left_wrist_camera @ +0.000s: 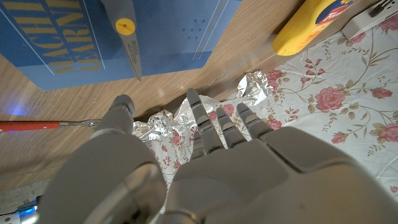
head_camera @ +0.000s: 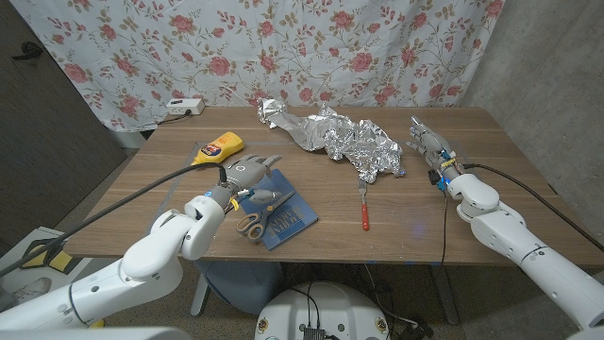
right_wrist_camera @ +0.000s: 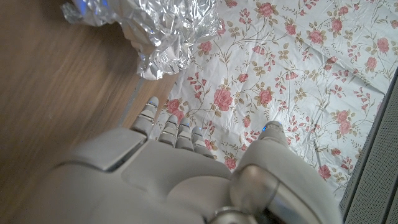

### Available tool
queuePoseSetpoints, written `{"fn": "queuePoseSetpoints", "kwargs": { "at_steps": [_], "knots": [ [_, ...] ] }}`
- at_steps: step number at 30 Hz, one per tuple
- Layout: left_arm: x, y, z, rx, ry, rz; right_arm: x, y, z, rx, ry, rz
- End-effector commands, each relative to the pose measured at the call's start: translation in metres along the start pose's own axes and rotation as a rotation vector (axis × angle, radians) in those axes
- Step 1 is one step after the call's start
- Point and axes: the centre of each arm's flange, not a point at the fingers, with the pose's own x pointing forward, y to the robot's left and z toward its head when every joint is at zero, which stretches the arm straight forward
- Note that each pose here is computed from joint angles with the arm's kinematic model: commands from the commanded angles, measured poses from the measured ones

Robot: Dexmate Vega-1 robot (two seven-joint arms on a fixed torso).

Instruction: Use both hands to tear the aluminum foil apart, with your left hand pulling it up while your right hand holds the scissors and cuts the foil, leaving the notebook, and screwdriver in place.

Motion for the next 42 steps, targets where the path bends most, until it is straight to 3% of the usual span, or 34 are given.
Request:
{"fn": "queuePoseSetpoints", "kwargs": {
  "at_steps": [1, 31, 42],
  "knots": [
    [-0.004, -0.005, 0.0, -0.014, 0.021, 0.0, 0.003, 0.0, 0.001, 0.001, 0.0, -0.001],
    [-0.006, -0.025, 0.013, -0.03, 0.007, -0.055, 0.007, -0.005, 0.002, -0.004, 0.001, -0.017],
    [-0.004, -0.025, 0.015, -0.023, 0.011, -0.057, 0.009, -0.007, 0.0, -0.003, 0.002, -0.023]
  ]
}}
